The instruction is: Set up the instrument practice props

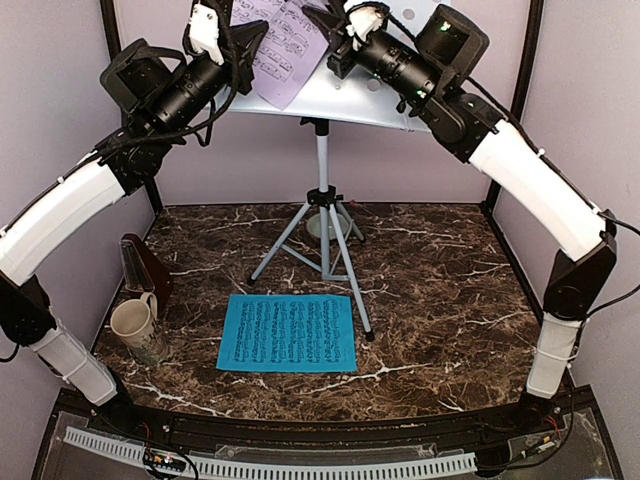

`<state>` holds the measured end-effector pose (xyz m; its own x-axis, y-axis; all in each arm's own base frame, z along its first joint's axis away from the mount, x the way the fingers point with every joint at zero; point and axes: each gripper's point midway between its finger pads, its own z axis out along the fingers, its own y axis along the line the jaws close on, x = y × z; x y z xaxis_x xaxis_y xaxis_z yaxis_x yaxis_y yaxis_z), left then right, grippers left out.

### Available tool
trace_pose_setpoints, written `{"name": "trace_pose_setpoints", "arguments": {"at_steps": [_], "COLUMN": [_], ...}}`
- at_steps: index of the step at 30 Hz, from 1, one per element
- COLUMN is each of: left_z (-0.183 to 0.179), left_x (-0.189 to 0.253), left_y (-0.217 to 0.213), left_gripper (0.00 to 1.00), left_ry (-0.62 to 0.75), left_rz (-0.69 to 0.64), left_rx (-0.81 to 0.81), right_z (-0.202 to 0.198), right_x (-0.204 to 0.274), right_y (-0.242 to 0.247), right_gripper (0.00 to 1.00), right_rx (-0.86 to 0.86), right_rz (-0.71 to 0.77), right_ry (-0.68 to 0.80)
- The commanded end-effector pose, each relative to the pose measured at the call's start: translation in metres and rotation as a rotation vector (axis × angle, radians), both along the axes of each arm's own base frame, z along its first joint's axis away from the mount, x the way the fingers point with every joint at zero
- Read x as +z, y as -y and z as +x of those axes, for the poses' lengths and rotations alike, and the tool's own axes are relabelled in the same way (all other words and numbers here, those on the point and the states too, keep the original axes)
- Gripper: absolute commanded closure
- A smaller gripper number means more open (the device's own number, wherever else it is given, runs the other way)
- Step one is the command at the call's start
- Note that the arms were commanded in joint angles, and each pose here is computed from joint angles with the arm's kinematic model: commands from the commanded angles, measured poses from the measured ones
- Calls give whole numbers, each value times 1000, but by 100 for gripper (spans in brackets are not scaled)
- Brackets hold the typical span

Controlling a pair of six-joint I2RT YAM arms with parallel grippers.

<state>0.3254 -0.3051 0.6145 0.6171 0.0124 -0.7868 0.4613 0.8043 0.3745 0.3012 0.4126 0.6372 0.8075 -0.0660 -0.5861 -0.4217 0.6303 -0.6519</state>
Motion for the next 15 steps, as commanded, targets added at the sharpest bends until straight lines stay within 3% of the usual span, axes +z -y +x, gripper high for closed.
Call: {"name": "trace_pose_setpoints", "arguments": {"at_steps": [1, 5, 9, 15], "left_z": [-30, -30, -30, -45], "left_x": [31, 31, 31, 36], "left_y": [-18, -17, -18, -27], "left_gripper": [100, 100, 100, 100], "left_ry": [98, 98, 100, 147], "left_rz": [-49, -49, -44, -68], "left_rx": [-28, -33, -26, -42], "right_z": [-5, 0, 4, 3], "right_x": [13, 13, 18, 18], "right_y": [6, 8, 18, 29], "right_gripper": [100, 92, 100, 100], "right_rx": [1, -23, -57, -44], "right_rz": [12, 21, 39, 5], "right_ry": [64, 73, 80, 84]}}
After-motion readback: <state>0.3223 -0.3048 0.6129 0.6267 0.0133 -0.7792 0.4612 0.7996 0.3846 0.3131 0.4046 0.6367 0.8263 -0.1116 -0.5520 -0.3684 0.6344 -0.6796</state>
